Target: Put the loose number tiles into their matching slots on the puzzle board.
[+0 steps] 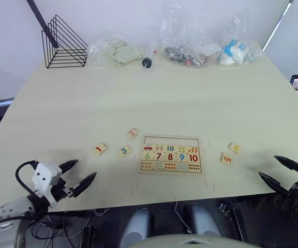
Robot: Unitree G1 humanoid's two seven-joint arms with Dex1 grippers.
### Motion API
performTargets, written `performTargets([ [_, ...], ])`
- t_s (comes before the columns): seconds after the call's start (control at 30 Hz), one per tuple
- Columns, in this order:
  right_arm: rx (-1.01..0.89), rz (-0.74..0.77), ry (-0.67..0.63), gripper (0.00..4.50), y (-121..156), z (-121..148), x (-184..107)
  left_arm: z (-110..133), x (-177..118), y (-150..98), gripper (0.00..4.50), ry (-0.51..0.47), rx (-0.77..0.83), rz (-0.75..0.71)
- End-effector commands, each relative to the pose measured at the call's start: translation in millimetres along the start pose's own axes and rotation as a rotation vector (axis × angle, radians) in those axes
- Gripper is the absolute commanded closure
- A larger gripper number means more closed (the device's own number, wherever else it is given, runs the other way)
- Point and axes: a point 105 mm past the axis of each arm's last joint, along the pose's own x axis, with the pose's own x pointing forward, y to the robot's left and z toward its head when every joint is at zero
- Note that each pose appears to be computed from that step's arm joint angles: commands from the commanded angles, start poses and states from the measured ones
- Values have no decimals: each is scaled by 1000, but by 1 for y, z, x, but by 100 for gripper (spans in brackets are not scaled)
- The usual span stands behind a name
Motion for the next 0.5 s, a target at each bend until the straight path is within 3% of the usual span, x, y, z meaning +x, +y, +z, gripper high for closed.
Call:
performTargets([
  [0.03,-32,-8,-20,0,-4,5,-4,7,-2,2,4,-18,29,-4],
  [0.5,-26,3,-28,0,-3,-4,-4,12,0,5,4,-42,27,-11],
])
